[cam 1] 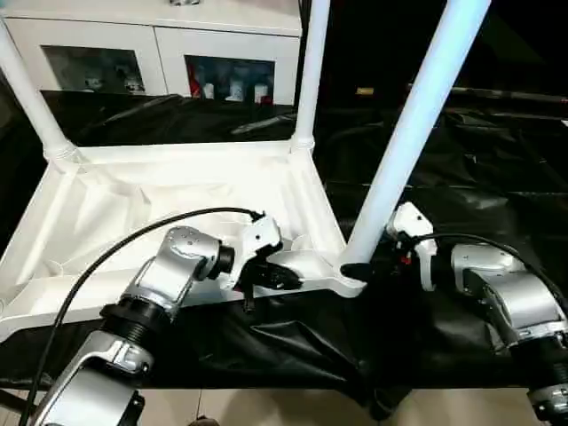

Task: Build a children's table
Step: Rotate leg to tighten

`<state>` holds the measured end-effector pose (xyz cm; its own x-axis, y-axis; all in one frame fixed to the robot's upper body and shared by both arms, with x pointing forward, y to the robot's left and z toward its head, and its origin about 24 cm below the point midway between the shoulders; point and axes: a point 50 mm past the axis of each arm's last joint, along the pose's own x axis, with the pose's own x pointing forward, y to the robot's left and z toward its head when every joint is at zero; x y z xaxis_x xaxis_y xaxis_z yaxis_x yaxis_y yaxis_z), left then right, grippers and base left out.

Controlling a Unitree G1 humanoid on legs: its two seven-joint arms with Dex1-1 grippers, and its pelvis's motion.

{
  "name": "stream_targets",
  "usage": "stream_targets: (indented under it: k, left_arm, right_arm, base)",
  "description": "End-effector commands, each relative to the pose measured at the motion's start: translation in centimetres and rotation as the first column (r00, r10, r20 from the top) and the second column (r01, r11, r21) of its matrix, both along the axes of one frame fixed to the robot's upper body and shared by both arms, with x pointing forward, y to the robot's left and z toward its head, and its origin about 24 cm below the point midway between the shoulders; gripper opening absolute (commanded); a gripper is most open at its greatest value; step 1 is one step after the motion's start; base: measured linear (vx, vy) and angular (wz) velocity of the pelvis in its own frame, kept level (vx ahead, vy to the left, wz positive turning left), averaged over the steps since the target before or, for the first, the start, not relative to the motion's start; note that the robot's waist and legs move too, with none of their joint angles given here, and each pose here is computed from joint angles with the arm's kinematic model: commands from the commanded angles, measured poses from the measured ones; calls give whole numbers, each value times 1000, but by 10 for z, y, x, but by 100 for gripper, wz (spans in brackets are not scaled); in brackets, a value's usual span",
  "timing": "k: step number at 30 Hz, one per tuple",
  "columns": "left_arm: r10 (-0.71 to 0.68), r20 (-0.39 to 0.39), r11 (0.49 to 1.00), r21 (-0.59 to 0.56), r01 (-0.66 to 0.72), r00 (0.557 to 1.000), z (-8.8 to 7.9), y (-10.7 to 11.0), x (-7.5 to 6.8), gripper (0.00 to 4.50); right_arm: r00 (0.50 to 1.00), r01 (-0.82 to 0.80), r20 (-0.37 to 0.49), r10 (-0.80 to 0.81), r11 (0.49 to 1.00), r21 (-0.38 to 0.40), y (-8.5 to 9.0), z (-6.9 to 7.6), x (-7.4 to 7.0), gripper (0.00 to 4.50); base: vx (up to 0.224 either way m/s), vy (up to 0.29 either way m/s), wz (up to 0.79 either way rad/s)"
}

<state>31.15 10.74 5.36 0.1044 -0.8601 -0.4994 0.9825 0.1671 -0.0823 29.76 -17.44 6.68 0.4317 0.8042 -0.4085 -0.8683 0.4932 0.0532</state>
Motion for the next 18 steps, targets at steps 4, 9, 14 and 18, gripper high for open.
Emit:
stream_targets:
  k: [4,9,14,18]
  left_arm:
    - [193,97,981,11,-195,976,-5,-31,18,0]
    - [354,82,935,-7,-355,932,-5,-66,26,0]
    - [368,122,928,18,-373,922,-9,-95,23,0]
    - [330,123,942,16,-334,936,-9,-95,22,0]
  right_arm:
    - [948,317,-9,-317,948,28,9,-20,22,203]
    - [866,500,-32,-499,865,39,40,-30,32,201]
    - [765,644,-39,-643,763,51,72,-27,49,200]
    - [804,593,-6,-594,802,69,80,-22,49,200]
  base:
    - [0,0,0]
    - [0,0,0]
    - [0,0,0]
    - [0,0,0]
